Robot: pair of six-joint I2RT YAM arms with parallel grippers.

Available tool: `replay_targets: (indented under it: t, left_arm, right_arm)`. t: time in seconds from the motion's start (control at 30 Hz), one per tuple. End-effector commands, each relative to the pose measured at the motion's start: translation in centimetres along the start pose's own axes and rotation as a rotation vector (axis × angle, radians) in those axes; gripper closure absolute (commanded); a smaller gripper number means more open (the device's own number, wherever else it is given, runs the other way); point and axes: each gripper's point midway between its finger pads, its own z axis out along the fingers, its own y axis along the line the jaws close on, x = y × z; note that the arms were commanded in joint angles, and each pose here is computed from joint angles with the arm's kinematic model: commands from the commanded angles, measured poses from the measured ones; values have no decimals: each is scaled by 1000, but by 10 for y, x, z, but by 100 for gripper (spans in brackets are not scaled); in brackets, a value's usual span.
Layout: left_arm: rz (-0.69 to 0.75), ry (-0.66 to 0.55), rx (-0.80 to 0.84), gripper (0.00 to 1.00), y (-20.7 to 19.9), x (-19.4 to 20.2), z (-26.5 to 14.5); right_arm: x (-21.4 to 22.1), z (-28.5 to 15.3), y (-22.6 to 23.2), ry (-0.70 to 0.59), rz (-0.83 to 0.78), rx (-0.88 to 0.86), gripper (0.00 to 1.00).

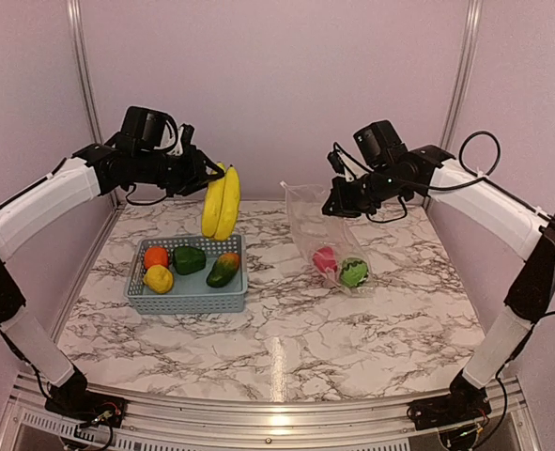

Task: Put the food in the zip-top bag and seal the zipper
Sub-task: Place the fake fruit in the zipper food storage bag.

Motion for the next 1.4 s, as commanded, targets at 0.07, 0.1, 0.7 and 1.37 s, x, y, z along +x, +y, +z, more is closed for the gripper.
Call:
replay_targets:
  t: [0.07,0.1,0.7,1.37]
  left_arm:
    - [-92,-159,357,90,-87,-37,-37]
    - [-100,-191,396,91,-96,-42,-43]
    - [-231,-262,694,95,-179,-42,-19]
    - [-245,-204,400,95,-153,20,52]
  right_arm:
    - [-8,-2,27,-6,9,-71,100]
    - [-8,-2,29,-6,13,-77,100]
    - [-14,-11,39,-26,20,-91,100]
    - [-34,-39,20,-116,37,-14,100]
